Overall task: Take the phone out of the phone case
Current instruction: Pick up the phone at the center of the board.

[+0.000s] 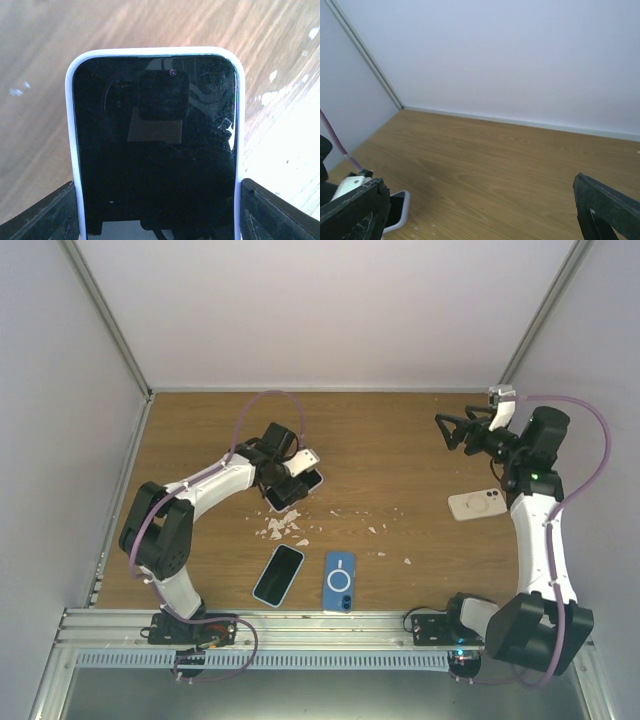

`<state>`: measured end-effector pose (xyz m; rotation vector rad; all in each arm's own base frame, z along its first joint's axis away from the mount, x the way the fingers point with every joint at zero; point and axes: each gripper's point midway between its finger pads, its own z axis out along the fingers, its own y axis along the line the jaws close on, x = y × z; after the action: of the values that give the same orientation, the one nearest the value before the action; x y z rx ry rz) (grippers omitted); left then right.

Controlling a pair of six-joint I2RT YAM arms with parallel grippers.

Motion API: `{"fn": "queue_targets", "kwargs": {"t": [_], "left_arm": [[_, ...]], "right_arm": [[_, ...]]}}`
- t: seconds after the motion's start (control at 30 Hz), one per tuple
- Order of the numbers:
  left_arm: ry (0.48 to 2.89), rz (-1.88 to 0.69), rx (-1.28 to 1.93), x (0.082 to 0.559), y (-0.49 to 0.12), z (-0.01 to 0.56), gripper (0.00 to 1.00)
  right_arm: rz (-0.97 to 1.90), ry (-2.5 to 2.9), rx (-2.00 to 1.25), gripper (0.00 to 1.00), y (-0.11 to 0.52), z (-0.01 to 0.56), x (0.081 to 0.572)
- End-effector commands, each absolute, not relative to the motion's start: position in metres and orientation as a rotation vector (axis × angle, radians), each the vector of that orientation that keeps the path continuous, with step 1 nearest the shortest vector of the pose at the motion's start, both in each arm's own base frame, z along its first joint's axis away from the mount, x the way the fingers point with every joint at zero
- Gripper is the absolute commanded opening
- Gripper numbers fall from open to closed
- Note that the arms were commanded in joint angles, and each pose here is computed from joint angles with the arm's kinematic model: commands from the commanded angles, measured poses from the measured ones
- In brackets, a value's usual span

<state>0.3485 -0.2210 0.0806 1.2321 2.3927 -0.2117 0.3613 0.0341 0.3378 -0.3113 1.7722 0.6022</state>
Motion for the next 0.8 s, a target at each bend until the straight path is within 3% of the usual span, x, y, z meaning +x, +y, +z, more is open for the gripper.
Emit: {"fn": "queue_targets", "kwargs": {"t": [0.0, 0.37, 0.77], "left_arm": [[2.226, -0.304, 1.097, 0.375, -0.248, 0.148, 0.57], [2.074, -0.412, 0.92, 0.4, -0.271, 0.233, 0.56], [2.041, -0.475, 0.935, 0.393, -0.298, 0.245, 0.54]], "right_arm": [[0.796, 1.778, -0.18, 1.0, 0.05, 0.342, 0.374], [1.053, 2.04, -0.025, 1.0, 0.136, 0.269, 0.398], [1.231, 2.14, -0.153, 0.91, 0.222, 0.243, 0.402]]}}
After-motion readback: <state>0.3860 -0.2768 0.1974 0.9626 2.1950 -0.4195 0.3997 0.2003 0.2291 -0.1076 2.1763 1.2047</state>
